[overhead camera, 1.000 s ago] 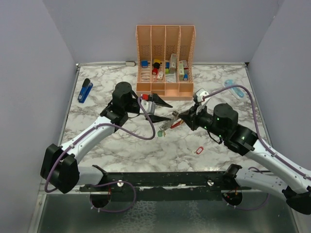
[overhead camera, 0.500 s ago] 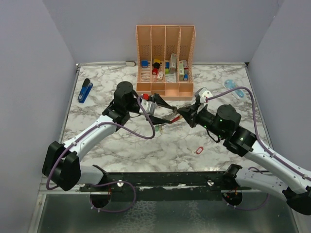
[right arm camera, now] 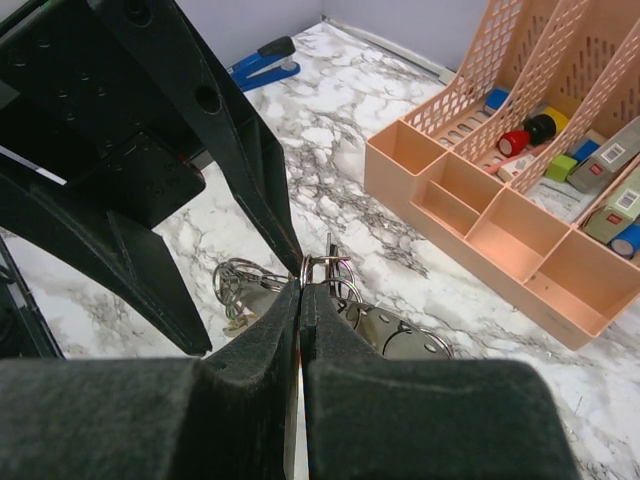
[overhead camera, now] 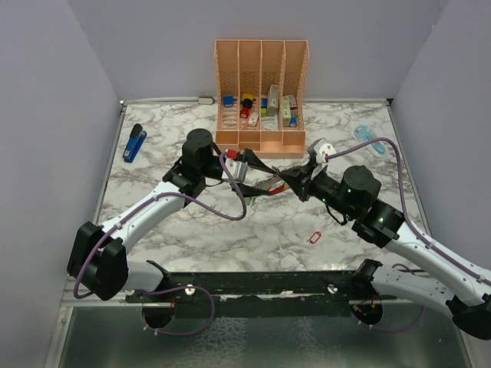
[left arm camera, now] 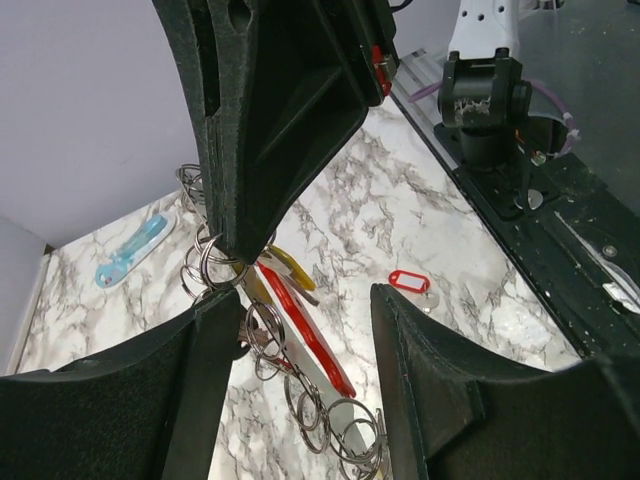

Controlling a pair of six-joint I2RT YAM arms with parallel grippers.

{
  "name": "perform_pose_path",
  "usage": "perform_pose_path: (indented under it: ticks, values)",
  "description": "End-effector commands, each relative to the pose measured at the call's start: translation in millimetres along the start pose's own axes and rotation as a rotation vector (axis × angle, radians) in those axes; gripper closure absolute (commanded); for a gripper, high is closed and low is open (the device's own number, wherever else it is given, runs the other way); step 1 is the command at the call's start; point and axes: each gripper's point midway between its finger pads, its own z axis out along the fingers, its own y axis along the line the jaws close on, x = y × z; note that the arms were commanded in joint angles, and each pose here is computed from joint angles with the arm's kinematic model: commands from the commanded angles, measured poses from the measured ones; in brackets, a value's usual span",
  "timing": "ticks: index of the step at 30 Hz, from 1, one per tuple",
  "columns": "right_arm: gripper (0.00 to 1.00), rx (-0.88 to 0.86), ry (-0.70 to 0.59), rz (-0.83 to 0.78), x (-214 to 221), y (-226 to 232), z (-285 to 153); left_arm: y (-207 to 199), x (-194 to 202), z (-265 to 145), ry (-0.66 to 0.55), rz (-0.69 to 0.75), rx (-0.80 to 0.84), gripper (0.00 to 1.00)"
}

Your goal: Put the keys on the keyring

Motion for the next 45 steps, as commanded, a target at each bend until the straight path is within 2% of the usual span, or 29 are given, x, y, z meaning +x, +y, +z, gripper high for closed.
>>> perform_pose_path:
  ticks: [1,8,19,45]
  values:
    - [0.99,-0.024,-0.067,-0.006,-17,5,-4,14,-12,-2,0.021,0.068,-0.055,0.43]
    - [0.99,-0.022,-0.059,0.005,-11,5,-6,28,-24,-6,0.027,0.126,-0.117,0.44]
    - [0.99,-0.027,-0.06,0.005,-11,6,-7,15,-29,0,-0.035,0.104,-0.029,0.44]
    - [0.99,-0.043,-0.093,0.013,-20,9,-6,-2,-7,6,-0.017,0.042,0.041,0.42]
